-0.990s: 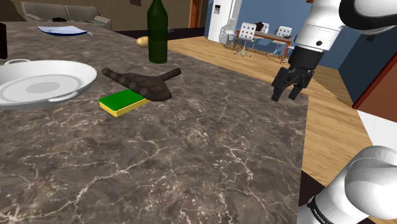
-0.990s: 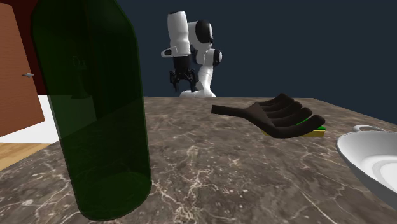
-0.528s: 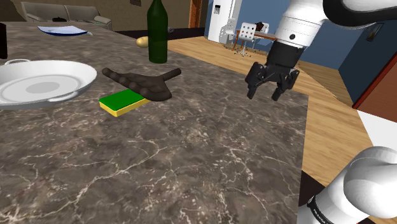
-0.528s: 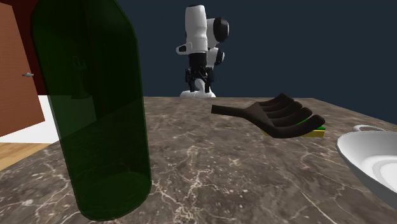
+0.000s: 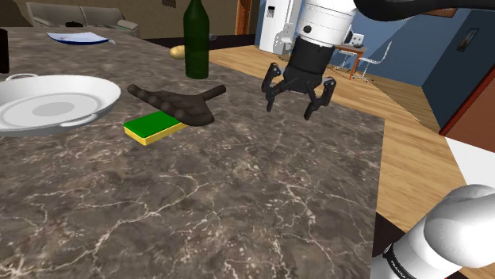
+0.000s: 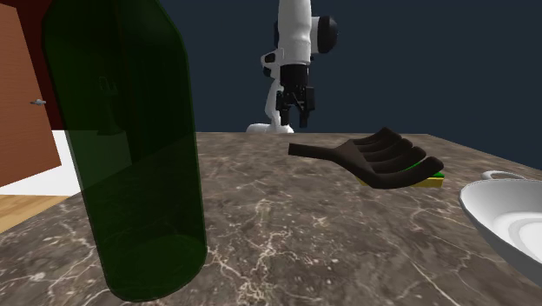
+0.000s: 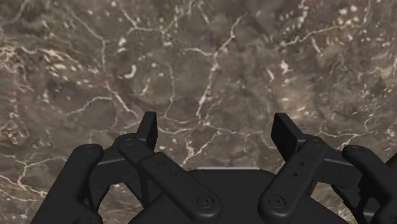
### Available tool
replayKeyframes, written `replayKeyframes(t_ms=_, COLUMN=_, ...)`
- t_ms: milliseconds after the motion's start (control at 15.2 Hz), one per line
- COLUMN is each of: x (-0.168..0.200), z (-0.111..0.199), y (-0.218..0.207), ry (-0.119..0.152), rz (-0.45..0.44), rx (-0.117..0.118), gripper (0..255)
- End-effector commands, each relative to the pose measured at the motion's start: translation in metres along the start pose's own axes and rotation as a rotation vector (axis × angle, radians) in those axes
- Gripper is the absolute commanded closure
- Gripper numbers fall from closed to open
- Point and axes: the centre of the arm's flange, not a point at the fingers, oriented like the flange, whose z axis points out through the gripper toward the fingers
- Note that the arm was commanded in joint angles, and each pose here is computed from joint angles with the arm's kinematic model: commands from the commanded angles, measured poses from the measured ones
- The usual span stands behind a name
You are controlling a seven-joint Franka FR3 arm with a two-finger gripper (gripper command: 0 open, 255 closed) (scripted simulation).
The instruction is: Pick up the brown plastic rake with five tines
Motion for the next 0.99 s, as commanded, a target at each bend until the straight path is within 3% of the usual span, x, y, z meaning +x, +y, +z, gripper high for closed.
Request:
replayKeyframes(t_ms=0, x=-0.001, z=0.001, y=-0.025, ry=0.015, rz=0.074, rx=0.003, gripper=0)
replayKeyframes(t_ms=924, x=0.046, z=-0.006, y=-0.201, ry=0.123, rz=0.536, rx=0.009, gripper=0)
